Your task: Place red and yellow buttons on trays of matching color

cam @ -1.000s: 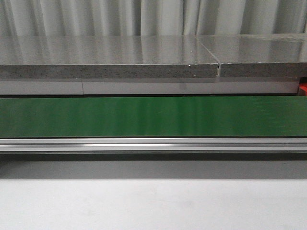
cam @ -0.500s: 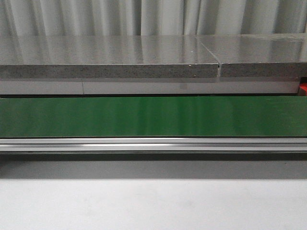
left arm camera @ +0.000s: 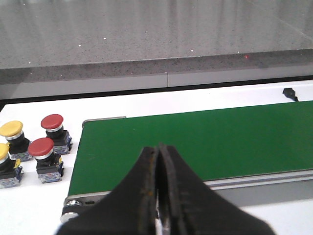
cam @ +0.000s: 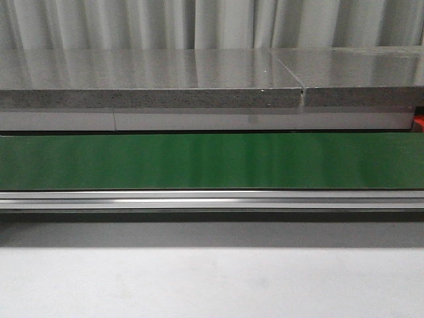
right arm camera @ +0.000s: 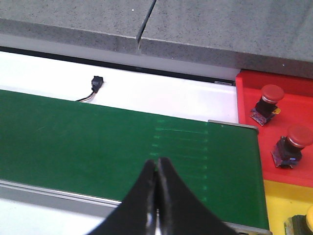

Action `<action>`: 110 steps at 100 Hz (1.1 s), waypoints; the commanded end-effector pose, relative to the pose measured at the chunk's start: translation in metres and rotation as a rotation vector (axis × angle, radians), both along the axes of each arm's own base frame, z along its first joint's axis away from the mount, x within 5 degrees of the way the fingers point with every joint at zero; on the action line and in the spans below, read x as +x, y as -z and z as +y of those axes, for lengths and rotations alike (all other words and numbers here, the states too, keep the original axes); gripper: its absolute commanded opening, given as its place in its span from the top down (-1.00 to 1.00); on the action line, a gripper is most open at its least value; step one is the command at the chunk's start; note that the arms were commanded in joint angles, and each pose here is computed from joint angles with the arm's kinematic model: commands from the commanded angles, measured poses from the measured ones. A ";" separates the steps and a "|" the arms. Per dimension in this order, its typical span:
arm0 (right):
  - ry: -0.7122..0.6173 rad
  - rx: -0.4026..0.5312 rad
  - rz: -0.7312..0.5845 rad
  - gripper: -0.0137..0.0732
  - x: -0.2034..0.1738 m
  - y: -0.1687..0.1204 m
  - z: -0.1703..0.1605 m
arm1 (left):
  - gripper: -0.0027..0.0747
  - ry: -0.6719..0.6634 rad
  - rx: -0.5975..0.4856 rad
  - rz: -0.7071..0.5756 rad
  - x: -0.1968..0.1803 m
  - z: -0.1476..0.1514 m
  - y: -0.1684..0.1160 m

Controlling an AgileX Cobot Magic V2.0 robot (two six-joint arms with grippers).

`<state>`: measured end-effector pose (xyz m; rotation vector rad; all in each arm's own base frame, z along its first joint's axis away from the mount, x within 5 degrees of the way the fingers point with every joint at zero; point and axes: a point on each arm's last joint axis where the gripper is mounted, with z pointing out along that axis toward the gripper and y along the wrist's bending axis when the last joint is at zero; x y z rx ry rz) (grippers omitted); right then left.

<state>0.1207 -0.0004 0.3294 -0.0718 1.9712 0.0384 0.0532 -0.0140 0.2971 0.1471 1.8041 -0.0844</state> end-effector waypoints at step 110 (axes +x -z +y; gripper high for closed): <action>0.020 -0.014 -0.085 0.84 0.001 -0.013 -0.002 | 0.84 -0.098 -0.124 0.131 0.137 0.011 -0.075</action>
